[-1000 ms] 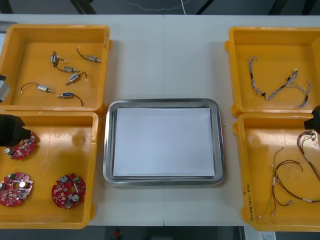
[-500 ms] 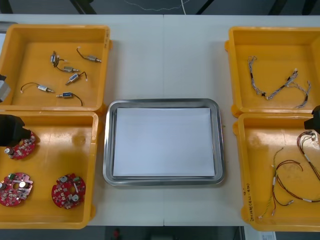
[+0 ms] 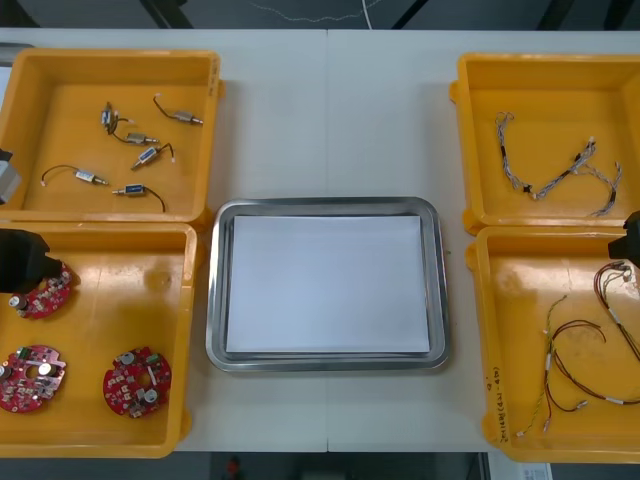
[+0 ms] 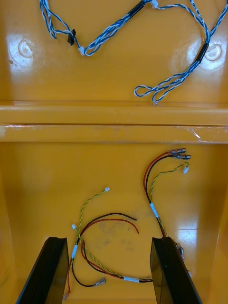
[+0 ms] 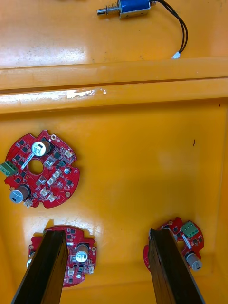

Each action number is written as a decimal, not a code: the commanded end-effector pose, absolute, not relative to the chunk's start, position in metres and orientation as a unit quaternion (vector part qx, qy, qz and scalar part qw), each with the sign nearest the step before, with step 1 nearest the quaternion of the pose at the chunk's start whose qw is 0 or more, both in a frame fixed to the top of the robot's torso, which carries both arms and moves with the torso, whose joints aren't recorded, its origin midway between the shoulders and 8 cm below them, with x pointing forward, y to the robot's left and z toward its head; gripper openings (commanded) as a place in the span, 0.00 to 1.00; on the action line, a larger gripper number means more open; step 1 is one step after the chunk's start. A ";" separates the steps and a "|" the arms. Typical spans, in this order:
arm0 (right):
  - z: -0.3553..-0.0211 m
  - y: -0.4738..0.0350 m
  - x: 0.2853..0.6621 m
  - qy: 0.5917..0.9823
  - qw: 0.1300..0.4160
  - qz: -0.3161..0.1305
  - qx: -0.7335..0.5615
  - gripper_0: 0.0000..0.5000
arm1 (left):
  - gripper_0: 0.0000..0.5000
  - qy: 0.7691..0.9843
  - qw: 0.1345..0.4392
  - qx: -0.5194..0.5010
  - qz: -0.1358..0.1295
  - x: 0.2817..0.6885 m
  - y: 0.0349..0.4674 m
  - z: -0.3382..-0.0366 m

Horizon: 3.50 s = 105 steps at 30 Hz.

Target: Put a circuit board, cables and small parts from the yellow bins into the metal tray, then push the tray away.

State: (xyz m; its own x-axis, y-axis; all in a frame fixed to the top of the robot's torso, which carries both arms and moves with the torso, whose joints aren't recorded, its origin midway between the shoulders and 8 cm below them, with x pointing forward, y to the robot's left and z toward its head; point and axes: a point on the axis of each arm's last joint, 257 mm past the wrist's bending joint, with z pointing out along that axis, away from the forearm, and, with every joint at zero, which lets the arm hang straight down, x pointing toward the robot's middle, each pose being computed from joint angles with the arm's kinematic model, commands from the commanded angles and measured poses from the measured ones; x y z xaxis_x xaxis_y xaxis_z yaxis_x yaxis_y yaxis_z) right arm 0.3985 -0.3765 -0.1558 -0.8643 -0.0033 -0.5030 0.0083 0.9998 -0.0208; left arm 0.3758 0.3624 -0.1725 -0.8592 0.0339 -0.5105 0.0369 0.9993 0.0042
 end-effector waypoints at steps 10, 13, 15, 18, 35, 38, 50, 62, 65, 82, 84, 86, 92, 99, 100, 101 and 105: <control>-0.144 -0.394 0.396 0.963 0.268 -0.031 0.003 1.00 | 1.00 0.960 0.279 0.004 -0.010 0.383 0.357 -0.162; -0.144 -0.394 0.396 0.963 0.268 -0.031 0.003 1.00 | 1.00 0.960 0.279 0.004 -0.010 0.383 0.357 -0.162; -0.144 -0.394 0.396 0.963 0.268 -0.031 0.003 1.00 | 1.00 0.960 0.279 0.004 -0.010 0.383 0.357 -0.162; -0.144 -0.394 0.396 0.963 0.268 -0.031 0.003 1.00 | 1.00 0.960 0.279 0.004 -0.010 0.383 0.357 -0.162; -0.144 -0.394 0.396 0.963 0.268 -0.031 0.003 1.00 | 1.00 0.960 0.279 0.004 -0.010 0.383 0.357 -0.162; -0.144 -0.394 0.396 0.963 0.268 -0.031 0.003 1.00 | 1.00 0.960 0.279 0.004 -0.010 0.383 0.357 -0.162; -0.144 -0.394 0.396 0.963 0.268 -0.031 0.003 1.00 | 1.00 0.960 0.279 0.004 -0.010 0.383 0.357 -0.162; -0.144 -0.394 0.396 0.963 0.268 -0.031 0.003 1.00 | 1.00 0.960 0.279 0.004 -0.010 0.383 0.357 -0.162; -0.144 -0.394 0.396 0.963 0.268 -0.031 0.003 1.00 | 1.00 0.960 0.279 0.004 -0.010 0.383 0.357 -0.162; -0.144 -0.395 0.394 0.963 0.270 -0.024 0.006 1.00 | 1.00 0.963 0.267 0.004 -0.030 0.379 0.344 -0.175; -0.146 -0.394 0.392 0.964 0.267 -0.021 0.003 1.00 | 1.00 0.962 0.270 0.004 -0.030 0.381 0.343 -0.172; -0.147 -0.394 0.390 0.964 0.264 -0.020 0.001 1.00 | 1.00 0.963 0.269 0.004 -0.029 0.380 0.344 -0.173; -0.159 -0.401 0.377 0.968 0.249 -0.017 -0.004 1.00 | 1.00 0.969 0.249 0.005 -0.012 0.367 0.358 -0.184; -0.164 -0.415 0.363 0.972 0.233 -0.029 -0.016 1.00 | 1.00 0.979 0.203 0.009 0.011 0.341 0.371 -0.210; -0.165 -0.416 0.362 0.972 0.231 -0.030 -0.017 1.00 | 1.00 0.980 0.200 0.009 0.012 0.339 0.372 -0.212; -0.167 -0.419 0.358 0.973 0.226 -0.034 -0.021 1.00 | 1.00 0.981 0.194 0.009 0.015 0.335 0.375 -0.215; -0.175 -0.431 0.343 0.977 0.202 -0.052 -0.053 1.00 | 1.00 0.985 0.171 0.010 0.026 0.321 0.382 -0.226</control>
